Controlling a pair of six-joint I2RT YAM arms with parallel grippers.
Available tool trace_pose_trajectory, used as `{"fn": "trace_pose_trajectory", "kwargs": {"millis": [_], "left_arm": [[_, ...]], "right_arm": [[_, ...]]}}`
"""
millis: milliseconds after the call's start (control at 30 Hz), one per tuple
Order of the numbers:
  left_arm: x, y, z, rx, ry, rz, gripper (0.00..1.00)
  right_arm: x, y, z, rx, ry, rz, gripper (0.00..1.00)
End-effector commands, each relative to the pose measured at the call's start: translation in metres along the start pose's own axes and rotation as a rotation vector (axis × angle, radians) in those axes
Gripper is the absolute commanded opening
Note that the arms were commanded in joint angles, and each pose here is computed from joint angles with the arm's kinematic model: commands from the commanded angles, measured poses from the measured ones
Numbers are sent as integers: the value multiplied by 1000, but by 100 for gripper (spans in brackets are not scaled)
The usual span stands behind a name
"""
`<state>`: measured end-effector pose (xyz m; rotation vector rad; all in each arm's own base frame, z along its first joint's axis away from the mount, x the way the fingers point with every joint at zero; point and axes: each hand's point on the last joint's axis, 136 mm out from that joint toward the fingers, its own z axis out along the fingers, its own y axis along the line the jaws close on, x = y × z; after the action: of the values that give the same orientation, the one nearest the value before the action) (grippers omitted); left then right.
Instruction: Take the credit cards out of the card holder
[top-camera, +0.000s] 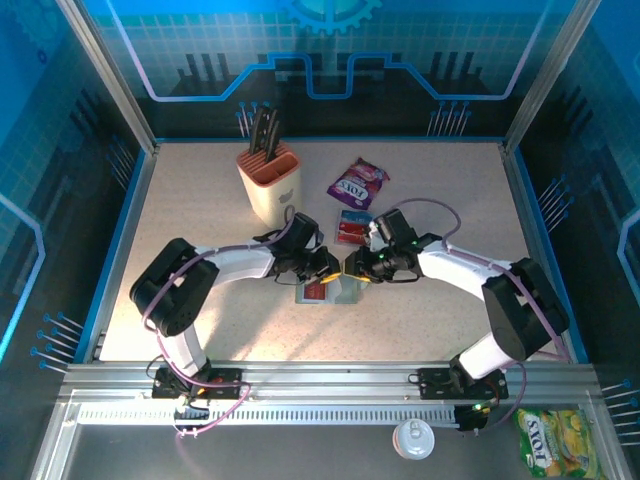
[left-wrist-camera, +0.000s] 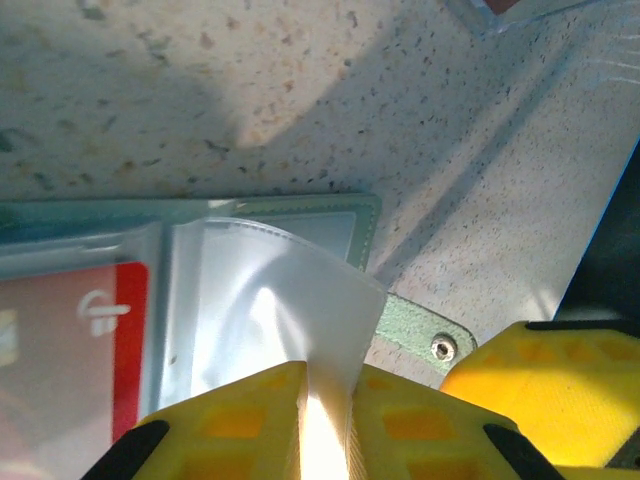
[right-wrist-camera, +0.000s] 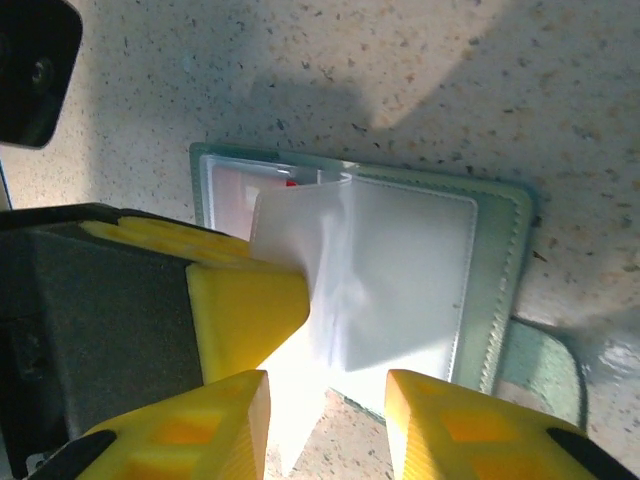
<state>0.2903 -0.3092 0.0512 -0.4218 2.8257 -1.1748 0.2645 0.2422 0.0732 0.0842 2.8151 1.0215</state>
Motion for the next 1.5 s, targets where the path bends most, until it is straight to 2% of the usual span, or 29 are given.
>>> {"fn": "trace_pose_trajectory", "kwargs": {"millis": [0, 233, 467, 667, 833, 1000, 1267, 1467], "left_arm": [[4, -13, 7, 12, 37, 22, 19], [-1, -26, 6, 5, 30, 73, 30], [-8, -20, -10, -63, -7, 122, 33], [-15, -7, -25, -60, -35, 100, 36], [-20, -11, -34, -22, -52, 117, 42], [-29, -17, -40, -5, -63, 122, 42], [-33, 21, -54, -58, -81, 61, 37], [-26, 37, -65, -80, -99, 44, 34]], "right_arm": [[1, -3, -9, 7, -11, -8, 37], [4, -4, -10, 3, -11, 1, 37], [5, 1, -4, -6, 14, -2, 38], [5, 12, 2, -5, 24, -22, 38], [10, 12, 7, 10, 41, -25, 38], [4, 25, 3, -2, 28, -48, 38], [5, 32, 16, -18, 55, -53, 38], [7, 42, 37, -28, 97, -66, 38]]}}
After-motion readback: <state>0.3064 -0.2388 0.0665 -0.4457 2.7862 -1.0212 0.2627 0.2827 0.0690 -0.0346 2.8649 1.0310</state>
